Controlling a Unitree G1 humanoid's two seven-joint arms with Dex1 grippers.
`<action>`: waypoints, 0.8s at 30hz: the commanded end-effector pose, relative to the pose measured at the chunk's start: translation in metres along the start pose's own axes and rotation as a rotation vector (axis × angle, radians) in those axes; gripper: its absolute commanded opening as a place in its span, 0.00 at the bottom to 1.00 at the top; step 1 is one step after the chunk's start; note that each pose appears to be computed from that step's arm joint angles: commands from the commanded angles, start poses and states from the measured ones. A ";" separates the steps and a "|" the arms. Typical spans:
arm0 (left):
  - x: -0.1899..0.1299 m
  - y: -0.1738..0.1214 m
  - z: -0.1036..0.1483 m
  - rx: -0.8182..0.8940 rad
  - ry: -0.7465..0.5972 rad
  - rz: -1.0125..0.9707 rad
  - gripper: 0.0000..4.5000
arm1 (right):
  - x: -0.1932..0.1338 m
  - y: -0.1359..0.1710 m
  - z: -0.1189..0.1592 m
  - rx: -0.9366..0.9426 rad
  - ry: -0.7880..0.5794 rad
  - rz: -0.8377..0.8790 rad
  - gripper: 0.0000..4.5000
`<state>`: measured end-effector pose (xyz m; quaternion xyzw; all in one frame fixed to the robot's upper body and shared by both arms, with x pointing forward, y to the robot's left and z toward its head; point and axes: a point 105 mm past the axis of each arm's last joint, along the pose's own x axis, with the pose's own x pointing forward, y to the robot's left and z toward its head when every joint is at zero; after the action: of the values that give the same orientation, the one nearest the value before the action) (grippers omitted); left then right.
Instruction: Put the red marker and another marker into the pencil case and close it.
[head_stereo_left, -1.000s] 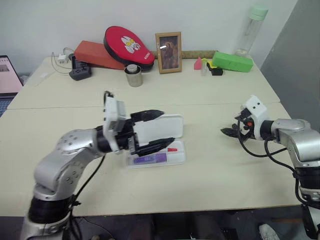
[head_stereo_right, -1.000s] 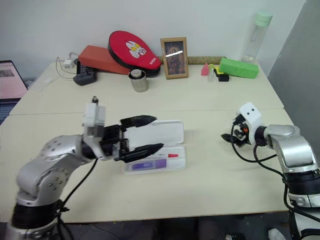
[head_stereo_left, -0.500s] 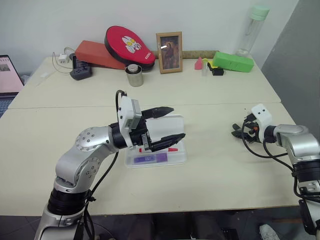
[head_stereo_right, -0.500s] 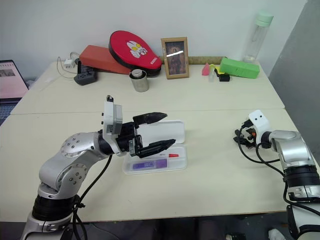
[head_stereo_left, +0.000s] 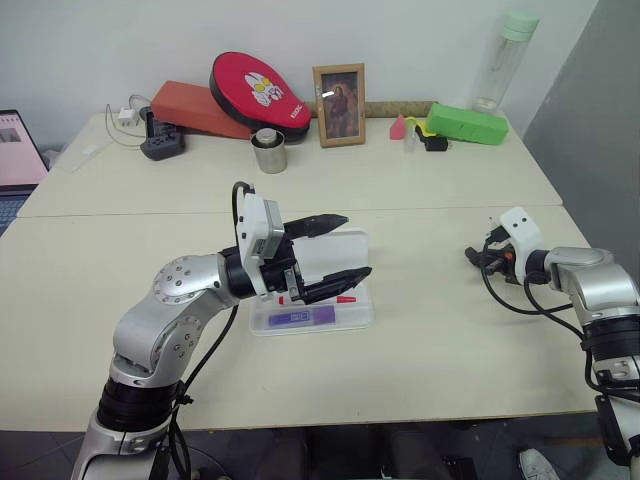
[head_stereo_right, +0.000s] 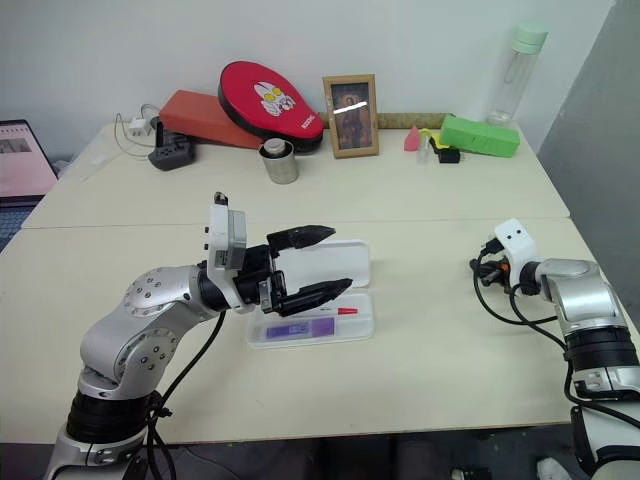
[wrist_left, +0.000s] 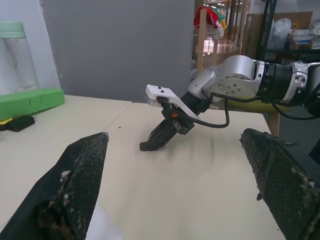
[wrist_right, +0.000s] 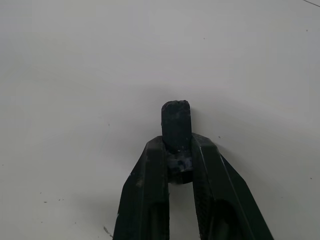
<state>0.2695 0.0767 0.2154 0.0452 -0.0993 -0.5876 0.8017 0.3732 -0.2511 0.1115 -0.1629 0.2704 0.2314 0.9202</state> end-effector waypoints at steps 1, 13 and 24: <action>-0.003 -0.001 0.008 0.044 -0.015 0.001 1.00 | -0.013 0.005 0.033 -0.116 -0.124 0.010 0.06; -0.079 0.000 -0.010 0.033 0.241 0.024 1.00 | -0.042 0.168 0.062 -0.503 -0.235 0.620 0.06; -0.087 -0.003 -0.007 0.039 0.268 0.038 1.00 | -0.006 0.208 0.060 -0.555 -0.164 0.695 0.06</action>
<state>0.2479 0.1605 0.1883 0.1268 0.0161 -0.5588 0.8194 0.2811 -0.0560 0.1175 -0.2692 0.1818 0.6096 0.7231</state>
